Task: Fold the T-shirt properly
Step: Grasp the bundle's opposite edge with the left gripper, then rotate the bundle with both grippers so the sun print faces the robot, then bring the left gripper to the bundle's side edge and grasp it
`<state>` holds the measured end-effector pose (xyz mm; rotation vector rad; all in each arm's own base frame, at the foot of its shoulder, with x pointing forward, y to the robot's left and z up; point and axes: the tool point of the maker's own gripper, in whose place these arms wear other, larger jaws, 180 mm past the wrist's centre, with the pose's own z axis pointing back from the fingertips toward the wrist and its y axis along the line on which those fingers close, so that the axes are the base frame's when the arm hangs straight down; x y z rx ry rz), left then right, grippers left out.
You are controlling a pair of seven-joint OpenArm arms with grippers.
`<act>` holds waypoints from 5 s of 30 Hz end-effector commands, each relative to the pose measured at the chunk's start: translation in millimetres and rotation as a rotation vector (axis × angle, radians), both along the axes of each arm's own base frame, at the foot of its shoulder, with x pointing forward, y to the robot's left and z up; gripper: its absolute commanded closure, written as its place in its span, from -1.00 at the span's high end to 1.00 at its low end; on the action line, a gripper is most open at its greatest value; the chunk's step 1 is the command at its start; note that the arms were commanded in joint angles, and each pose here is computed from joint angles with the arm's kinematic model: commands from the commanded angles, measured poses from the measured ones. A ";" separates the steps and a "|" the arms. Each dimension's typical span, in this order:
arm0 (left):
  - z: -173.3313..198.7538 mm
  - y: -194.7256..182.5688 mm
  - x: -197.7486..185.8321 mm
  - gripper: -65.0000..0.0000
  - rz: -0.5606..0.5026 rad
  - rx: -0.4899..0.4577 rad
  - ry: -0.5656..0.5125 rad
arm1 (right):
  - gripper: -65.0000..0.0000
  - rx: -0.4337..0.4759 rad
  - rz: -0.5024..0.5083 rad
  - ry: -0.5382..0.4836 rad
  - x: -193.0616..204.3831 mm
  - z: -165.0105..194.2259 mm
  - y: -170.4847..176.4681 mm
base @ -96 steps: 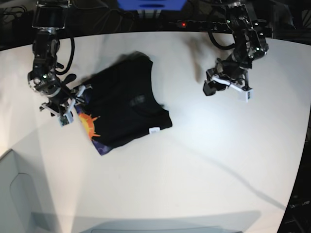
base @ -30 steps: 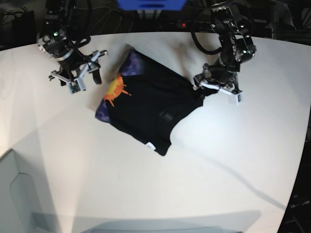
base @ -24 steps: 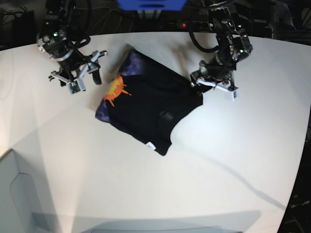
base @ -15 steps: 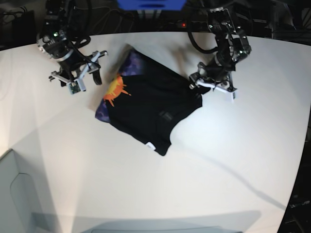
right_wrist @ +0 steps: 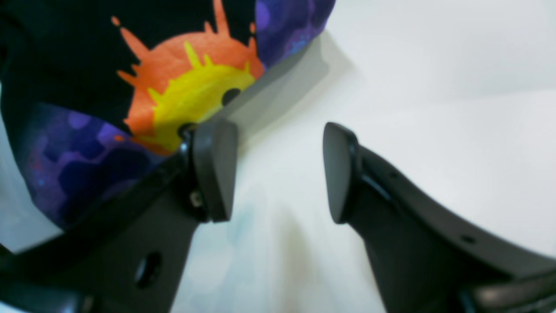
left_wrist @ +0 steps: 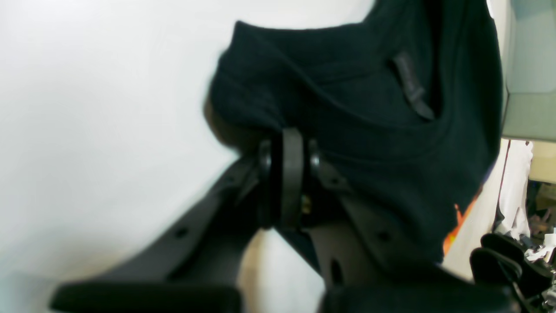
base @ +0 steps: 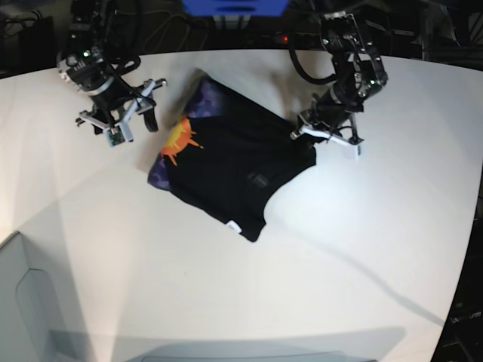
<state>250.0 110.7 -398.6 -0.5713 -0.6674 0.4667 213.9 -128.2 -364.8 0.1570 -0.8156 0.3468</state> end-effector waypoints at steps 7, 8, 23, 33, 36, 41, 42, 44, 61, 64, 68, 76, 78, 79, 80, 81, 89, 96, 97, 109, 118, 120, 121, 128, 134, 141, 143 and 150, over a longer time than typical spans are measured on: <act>36.4 2.9 -6.7 -1.00 -0.003 0.039 -0.096 | -0.03 0.016 0.010 -0.034 4.1 7.9 3.9; 34.6 3.3 -9.9 -1.00 -0.004 0.041 -0.088 | -0.03 0.016 0.010 -0.034 4.1 7.9 3.9; -12.8 -2.7 -38.2 -0.71 -0.012 -0.007 0.070 | -0.03 0.017 0.009 -0.040 6.3 9.2 4.2; 11.6 11.1 -43.3 0.54 -0.033 0.068 0.009 | -0.02 0.028 0.022 -0.111 22.2 27.6 10.1; 19.0 13.9 -47.8 0.54 -0.035 0.086 -0.003 | -0.02 0.030 0.027 -0.148 34.4 36.5 11.7; 21.9 6.8 -57.5 0.55 -0.033 0.010 -0.002 | 0.04 0.027 0.043 -0.242 69.5 61.1 14.9; 22.5 6.4 -57.5 0.55 -0.036 0.001 -0.004 | 0.06 0.026 0.043 -0.262 77.9 66.4 14.4; 23.1 1.0 -56.9 0.55 -0.048 -0.010 -0.007 | 0.07 0.029 0.042 -0.287 91.2 72.8 14.3; -16.9 -42.2 -10.5 0.55 -0.154 -0.119 0.047 | 0.07 0.036 0.104 -0.068 138.9 -7.7 11.5; -23.7 -43.9 5.2 0.55 -0.151 -0.137 0.057 | 0.07 0.007 0.106 -0.029 119.1 -20.7 0.9; -20.1 -46.1 33.6 0.55 -0.152 -0.152 0.034 | 0.06 -0.019 0.120 0.003 88.3 -29.4 -3.8; 7.6 -40.5 74.9 0.55 -0.161 -0.135 -0.055 | 0.06 -0.037 0.148 0.017 40.7 -25.6 1.6; 14.2 -26.3 79.4 0.55 -0.164 -0.098 -0.077 | 0.06 -0.043 0.152 0.010 33.7 -20.9 1.8; 16.6 -18.6 79.7 0.55 -0.163 -0.077 -0.084 | 0.06 -0.053 0.137 -0.003 31.9 -15.3 -4.0; 19.1 -14.9 79.0 0.55 -0.165 -0.064 -0.092 | 0.06 -0.060 0.110 -0.018 31.2 -9.3 -11.9; 23.7 -9.1 79.8 0.55 -0.167 -0.044 -0.106 | 0.06 -0.073 0.083 -0.038 31.7 -1.4 -21.3; 53.2 71.2 44.3 0.55 -0.074 0.148 -0.164 | 0.05 -0.046 0.055 -0.110 27.8 24.7 -15.4; 61.3 181.7 -17.9 0.55 0.219 0.284 -0.111 | 0.00 0.020 0.054 -0.034 24.4 -5.0 -3.8; 62.2 197.0 -28.0 0.55 0.264 0.300 -0.100 | -0.03 0.024 0.052 -0.020 22.0 -9.1 -3.5; 84.4 280.6 -90.5 0.53 0.524 0.414 -0.069 | -0.08 0.080 0.037 0.103 -28.5 -35.0 12.6; 83.1 268.3 -98.4 0.13 0.520 0.410 -0.062 | -0.07 0.045 -0.050 -0.015 -14.0 3.7 -7.3; 88.1 258.6 -96.3 -0.03 0.522 0.406 -0.084 | -0.07 0.045 -0.064 -0.036 -8.7 8.7 -9.6; 93.4 253.8 -93.7 -0.05 0.518 0.410 -0.102 | -0.07 0.043 -0.066 -0.038 -8.1 9.5 -10.7; 90.9 165.0 -45.4 0.23 0.316 0.289 -0.173 | -0.07 0.071 -0.018 -0.035 -8.1 8.7 8.5; 79.1 30.0 -2.7 0.49 -0.037 0.098 -0.217 | -0.07 0.096 0.029 -0.049 -1.8 11.8 27.1; 58.8 -56.6 8.5 0.52 -0.209 0.060 -0.147 | -0.07 0.100 0.044 -0.065 4.8 15.2 31.8; 50.0 -72.2 6.4 0.51 -0.252 0.047 -0.123 | -0.07 0.100 0.044 -0.065 4.8 15.2 31.8; 30.2 -84.7 -1.3 0.51 -0.286 0.026 -0.062 | -0.07 0.100 0.044 -0.049 3.0 9.5 31.2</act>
